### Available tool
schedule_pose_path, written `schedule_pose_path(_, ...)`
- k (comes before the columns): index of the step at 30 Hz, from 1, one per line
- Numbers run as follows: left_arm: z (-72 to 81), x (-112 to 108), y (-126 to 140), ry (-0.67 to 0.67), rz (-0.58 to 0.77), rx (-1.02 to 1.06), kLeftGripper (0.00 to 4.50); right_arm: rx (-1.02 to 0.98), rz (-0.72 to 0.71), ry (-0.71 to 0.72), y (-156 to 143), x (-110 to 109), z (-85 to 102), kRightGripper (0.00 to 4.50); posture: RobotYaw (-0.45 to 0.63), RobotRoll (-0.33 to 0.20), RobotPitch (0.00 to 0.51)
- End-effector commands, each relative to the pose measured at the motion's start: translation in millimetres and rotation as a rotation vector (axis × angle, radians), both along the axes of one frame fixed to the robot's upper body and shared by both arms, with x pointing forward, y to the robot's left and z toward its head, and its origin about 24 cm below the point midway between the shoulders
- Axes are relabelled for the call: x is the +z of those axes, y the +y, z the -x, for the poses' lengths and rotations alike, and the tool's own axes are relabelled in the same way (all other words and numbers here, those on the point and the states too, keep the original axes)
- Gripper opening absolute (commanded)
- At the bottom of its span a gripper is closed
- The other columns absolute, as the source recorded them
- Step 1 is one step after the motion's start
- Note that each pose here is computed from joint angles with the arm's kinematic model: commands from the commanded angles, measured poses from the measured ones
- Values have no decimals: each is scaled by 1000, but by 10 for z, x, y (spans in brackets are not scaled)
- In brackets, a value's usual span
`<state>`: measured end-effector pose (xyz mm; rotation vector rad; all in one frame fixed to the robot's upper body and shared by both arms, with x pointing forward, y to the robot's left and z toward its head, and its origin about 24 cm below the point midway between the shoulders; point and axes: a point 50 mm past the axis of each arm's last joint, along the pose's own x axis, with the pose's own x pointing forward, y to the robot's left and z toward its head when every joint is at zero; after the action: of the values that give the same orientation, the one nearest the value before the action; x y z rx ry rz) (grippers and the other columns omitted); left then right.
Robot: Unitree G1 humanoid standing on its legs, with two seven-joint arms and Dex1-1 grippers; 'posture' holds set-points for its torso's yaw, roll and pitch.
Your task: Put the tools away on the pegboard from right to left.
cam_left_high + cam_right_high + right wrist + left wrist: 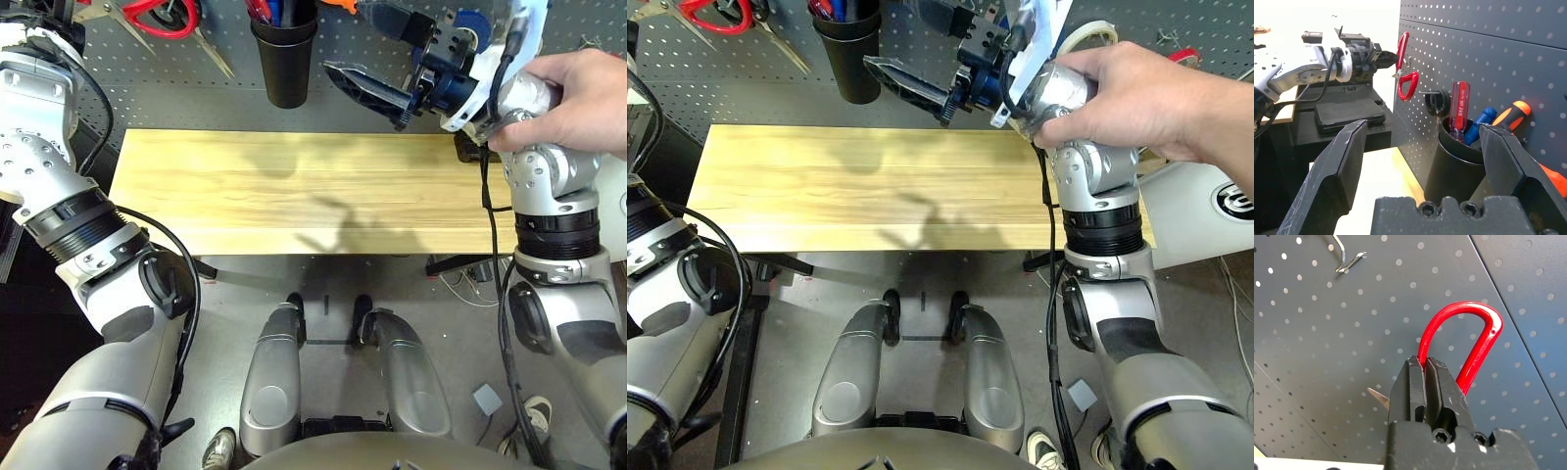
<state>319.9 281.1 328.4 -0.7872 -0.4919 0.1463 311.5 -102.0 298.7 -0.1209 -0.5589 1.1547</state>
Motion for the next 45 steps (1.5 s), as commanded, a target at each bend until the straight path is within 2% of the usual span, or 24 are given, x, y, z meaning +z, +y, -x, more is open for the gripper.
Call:
schedule_pose_path(1, 27, -2, 5, -6, -4, 8, 34, 13, -6, 34, 4, -41, -12, 4500, 36, 0, 303)
schedule_pose_path(12, 5, -71, 78, 10, 25, 63, 34, 6, 3, 51, 7, -114, -22, 4500, 28, 0, 299)
schedule_pose_path(22, -175, -293, 90, 58, 49, 129, 34, 3, 4, 59, 15, -139, -21, 4500, 20, 0, 300)
schedule_pose_path(29, -259, -277, 51, 35, 81, 114, 34, -1, 8, 61, 12, -156, -12, 4500, 7, 0, 302)
schedule_pose_path(35, -214, -209, 38, -21, 85, 76, 34, -6, 13, 62, 2, -169, -12, 4500, 6, 0, 301)
schedule_pose_path(45, -40, -307, 130, 27, 36, 88, 34, -5, 15, 62, 3, -182, -31, 4500, 23, 0, 299)
